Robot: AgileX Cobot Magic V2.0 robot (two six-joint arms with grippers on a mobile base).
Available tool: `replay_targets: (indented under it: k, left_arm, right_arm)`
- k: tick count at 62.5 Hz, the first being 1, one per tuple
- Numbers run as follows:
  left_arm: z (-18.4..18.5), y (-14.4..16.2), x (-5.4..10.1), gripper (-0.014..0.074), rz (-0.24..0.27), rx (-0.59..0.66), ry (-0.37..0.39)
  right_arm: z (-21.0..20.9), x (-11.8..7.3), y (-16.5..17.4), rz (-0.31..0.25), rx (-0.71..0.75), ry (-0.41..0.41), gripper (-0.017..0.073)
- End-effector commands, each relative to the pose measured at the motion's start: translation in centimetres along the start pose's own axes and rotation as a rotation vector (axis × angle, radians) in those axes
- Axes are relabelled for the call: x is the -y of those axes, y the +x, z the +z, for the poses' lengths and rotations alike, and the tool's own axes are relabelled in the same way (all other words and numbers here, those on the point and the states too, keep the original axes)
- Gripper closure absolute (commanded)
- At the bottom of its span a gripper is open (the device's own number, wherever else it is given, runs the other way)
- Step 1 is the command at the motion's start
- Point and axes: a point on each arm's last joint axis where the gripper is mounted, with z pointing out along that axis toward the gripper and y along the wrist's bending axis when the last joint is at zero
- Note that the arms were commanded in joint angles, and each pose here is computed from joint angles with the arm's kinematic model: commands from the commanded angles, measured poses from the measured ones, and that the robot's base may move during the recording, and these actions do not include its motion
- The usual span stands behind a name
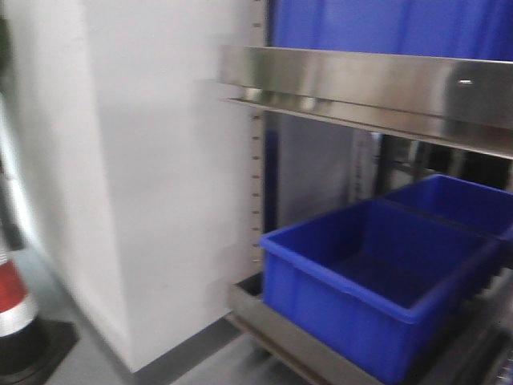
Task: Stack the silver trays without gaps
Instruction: 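Hold the tray in both grippers while driving to the other rack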
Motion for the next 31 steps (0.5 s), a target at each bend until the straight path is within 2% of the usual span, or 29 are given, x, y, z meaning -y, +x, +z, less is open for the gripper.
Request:
replay_targets:
  k: [1, 31]
  left_arm:
    - [-1.73, -0.3, 0.22, 0.0642, 0.009, 0.077, 0.046]
    - [-1.73, -0.3, 0.22, 0.0642, 0.009, 0.077, 0.046]
  right_arm:
    - [-1.79, -0.39, -0.88, -0.01, 0.127, -0.052, 0.0503]
    - [-1.79, -0.39, -0.88, -0.01, 0.127, -0.052, 0.0503]
